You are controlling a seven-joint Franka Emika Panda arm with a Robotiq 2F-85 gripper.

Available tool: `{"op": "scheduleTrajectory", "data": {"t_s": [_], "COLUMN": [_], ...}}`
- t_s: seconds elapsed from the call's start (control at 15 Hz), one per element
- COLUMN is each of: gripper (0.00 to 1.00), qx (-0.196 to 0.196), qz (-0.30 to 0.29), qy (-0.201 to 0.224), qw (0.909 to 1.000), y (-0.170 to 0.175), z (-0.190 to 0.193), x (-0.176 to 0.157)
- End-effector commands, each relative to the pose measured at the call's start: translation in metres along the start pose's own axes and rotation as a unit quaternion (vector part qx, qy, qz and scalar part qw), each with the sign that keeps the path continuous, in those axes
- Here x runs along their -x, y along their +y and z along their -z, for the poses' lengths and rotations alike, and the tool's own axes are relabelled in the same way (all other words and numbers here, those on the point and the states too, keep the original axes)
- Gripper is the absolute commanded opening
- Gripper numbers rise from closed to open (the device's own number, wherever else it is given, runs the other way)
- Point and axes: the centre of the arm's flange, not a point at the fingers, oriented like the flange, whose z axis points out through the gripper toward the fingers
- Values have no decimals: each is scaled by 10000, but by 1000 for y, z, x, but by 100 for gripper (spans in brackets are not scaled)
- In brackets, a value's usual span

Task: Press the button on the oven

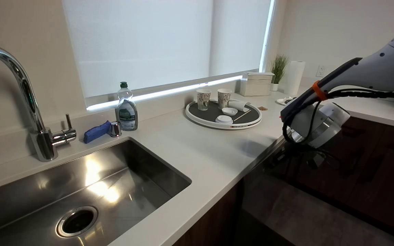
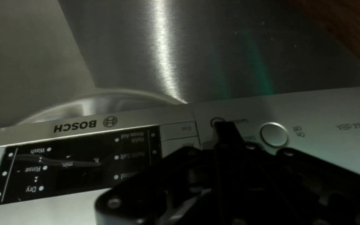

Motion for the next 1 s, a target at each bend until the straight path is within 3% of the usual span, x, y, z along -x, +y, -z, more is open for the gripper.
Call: {"op": "scheduleTrajectory", "data": {"t_s": [0.0,0.93], "gripper": [0,0], "qx": [126,6], "qz": [-23,-734], "qy": [133,868], "qw": [9998,9935], "y": [1,4], "z": [-5,-9], "x": [0,8]}}
